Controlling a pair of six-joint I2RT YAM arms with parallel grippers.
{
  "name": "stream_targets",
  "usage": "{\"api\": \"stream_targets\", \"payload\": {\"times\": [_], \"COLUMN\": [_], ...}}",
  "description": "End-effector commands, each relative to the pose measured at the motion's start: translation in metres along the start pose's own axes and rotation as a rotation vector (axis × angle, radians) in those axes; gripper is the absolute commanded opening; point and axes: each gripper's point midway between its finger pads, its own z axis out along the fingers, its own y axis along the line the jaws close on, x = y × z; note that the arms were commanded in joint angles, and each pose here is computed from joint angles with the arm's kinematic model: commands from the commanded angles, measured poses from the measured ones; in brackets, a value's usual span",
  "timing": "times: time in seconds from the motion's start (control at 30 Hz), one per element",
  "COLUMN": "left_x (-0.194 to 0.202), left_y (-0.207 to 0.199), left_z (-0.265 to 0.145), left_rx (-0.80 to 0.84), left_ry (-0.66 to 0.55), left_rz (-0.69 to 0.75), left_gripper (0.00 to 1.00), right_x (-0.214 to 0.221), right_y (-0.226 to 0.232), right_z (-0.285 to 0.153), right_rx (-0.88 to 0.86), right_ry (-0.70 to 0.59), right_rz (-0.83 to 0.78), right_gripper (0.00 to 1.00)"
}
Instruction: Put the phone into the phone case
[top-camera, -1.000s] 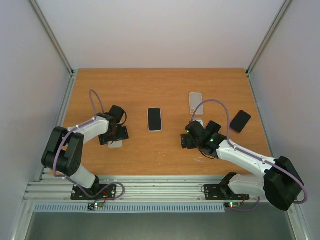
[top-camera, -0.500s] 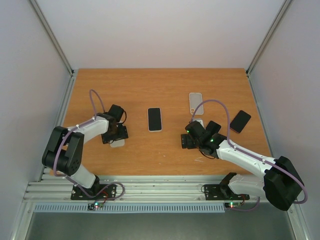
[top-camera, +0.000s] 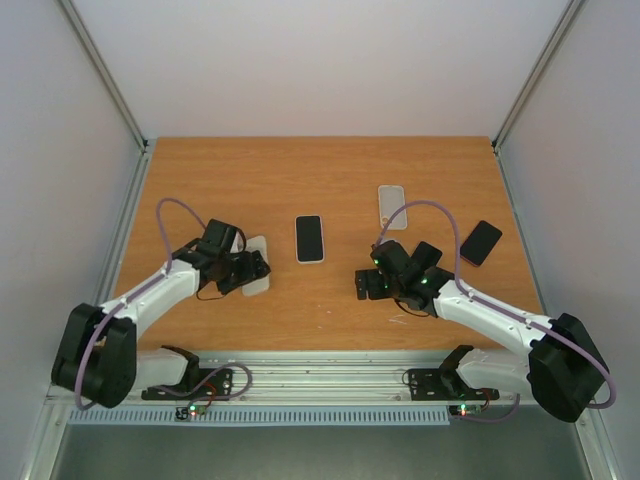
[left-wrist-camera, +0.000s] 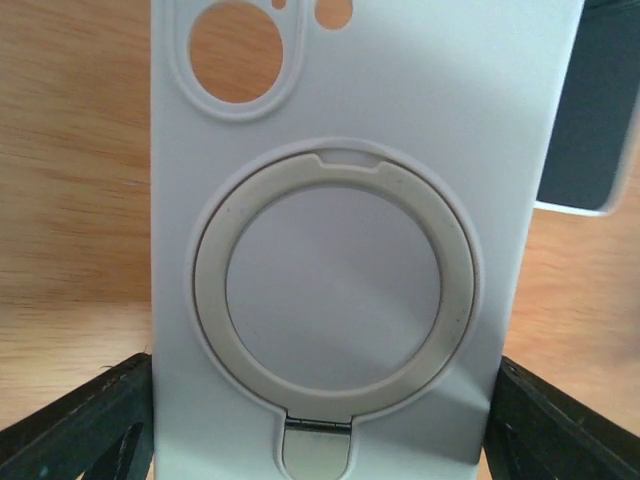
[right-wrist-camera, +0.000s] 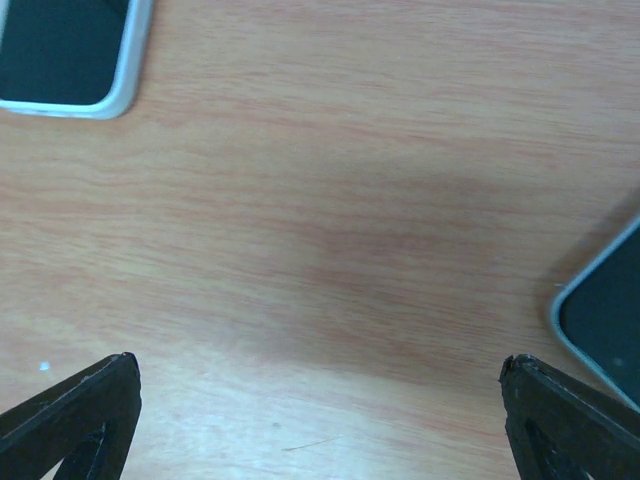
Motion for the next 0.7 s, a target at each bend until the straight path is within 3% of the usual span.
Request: {"api": "stream_targets", "payload": {"times": [0.0,0.37,0.67], "left_x": [-0.002,0.037,0.076], "left_y": [-0.050,-0.120,-0.163], "left_z": [-0.015,-0.030,-0.045], "left_rx": [0.256,0.608,0.806], "left_ry": [-0.049,-0.036,-0.011], "left_rz": [0.006,0.114,0.231], "left_gripper": [0.84,0.84,0.84], "right_x": [-0.008,-0.022,-0.028], "right_y": [0.024,0.078,0.110], "right_z": [-0.009,-0.051,-0.076], "right_rx": [-0.144,-0.485,-0.707], "right_ry": [-0.024,-0.065,-0.061], "right_rz": [0.023,0.070,0.091], "right_gripper": [0.98,0.96,0.86]}}
